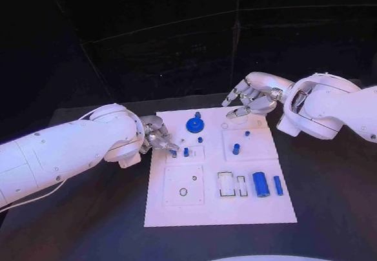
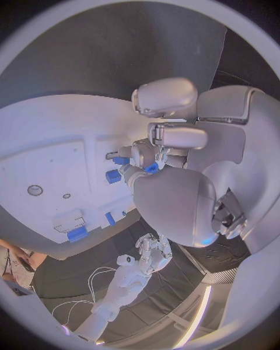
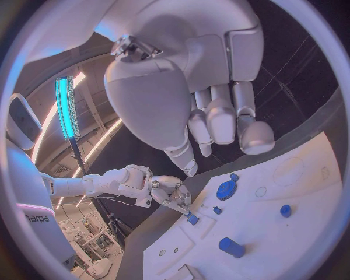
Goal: Assemble the parts on the task board
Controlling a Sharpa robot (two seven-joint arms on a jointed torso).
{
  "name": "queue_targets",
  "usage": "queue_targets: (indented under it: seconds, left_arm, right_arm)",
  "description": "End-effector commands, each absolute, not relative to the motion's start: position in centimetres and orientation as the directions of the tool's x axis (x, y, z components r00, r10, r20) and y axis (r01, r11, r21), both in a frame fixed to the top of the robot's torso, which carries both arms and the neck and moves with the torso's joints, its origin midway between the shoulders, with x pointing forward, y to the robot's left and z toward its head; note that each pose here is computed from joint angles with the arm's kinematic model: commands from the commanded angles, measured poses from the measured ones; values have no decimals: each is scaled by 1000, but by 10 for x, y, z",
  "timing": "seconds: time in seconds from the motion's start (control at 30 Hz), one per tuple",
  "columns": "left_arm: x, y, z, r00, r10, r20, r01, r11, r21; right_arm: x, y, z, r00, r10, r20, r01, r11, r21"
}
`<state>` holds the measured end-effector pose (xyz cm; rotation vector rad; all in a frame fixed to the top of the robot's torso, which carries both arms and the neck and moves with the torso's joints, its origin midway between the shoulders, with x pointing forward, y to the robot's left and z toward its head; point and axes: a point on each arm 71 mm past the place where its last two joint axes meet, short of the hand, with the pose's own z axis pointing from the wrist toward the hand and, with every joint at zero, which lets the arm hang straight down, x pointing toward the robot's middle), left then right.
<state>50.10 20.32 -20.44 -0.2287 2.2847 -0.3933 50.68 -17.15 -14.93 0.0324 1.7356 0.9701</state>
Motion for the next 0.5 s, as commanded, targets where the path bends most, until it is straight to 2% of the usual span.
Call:
queue_targets:
  seconds: [0.03, 0.5]
  left_arm:
    - [500, 202, -206, -693, -248, -677, -23, 946, -323]
    - [502, 202, -207, -699, -235, -676, -24, 952, -306]
  right_arm:
    - [507, -170, -148, -408, 462, -788, -435, 660, 612]
    - [506, -170, -148, -409, 462, -787, -436, 659, 613]
